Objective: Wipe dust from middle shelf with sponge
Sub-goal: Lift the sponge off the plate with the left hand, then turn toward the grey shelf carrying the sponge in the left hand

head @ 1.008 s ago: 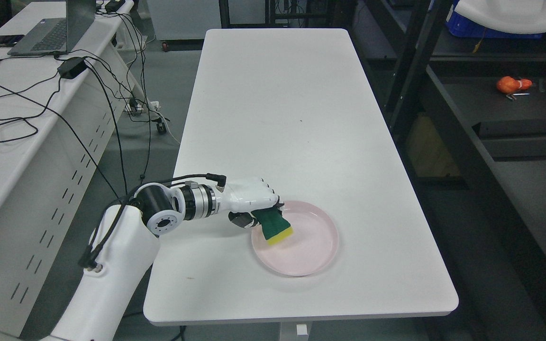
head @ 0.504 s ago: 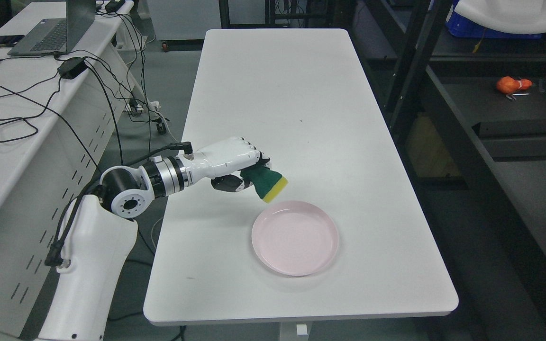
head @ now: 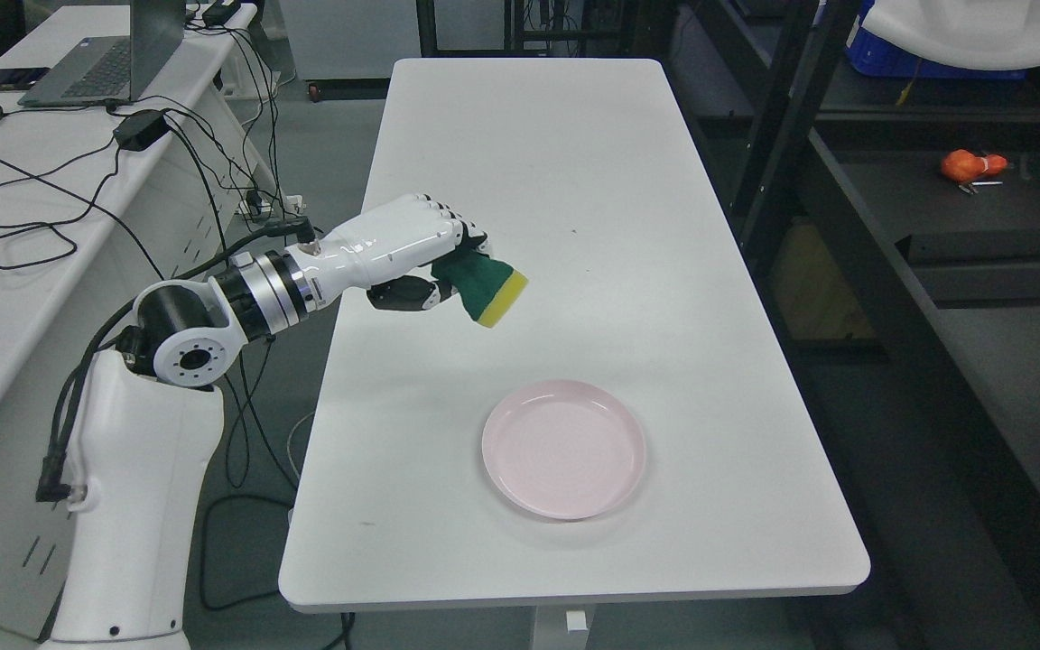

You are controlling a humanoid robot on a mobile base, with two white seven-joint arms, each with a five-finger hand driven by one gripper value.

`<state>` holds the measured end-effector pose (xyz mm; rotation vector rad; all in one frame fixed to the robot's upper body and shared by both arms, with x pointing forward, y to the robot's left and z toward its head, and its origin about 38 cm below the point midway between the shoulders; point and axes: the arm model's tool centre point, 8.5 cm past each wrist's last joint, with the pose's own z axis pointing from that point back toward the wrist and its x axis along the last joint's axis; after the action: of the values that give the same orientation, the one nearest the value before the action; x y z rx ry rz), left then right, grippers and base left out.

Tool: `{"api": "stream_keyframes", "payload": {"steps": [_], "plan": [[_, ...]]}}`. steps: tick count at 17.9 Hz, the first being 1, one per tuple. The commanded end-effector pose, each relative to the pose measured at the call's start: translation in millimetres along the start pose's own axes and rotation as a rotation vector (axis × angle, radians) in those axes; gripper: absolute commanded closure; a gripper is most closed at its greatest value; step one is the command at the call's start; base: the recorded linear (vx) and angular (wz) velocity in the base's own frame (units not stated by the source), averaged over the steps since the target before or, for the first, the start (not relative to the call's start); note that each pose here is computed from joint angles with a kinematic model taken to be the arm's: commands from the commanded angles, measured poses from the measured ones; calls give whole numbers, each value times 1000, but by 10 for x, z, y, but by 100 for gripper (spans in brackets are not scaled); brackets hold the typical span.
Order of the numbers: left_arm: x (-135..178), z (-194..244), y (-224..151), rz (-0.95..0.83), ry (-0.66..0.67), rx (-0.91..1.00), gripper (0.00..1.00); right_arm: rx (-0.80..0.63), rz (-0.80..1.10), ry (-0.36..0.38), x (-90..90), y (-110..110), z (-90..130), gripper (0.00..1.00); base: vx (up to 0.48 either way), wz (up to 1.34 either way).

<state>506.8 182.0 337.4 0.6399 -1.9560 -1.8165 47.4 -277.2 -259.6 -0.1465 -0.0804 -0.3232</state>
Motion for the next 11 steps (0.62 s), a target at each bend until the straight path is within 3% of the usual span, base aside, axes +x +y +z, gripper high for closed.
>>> {"api": "stream_keyframes", "payload": {"steps": [1, 11], "plan": [[-25, 240, 381, -52, 26, 121, 99, -15, 3, 50, 19, -101, -7, 0, -65, -25], [32, 162, 345, -37, 8, 123, 99, -13, 3, 48, 29, -97, -7, 0, -156, -225]]}}
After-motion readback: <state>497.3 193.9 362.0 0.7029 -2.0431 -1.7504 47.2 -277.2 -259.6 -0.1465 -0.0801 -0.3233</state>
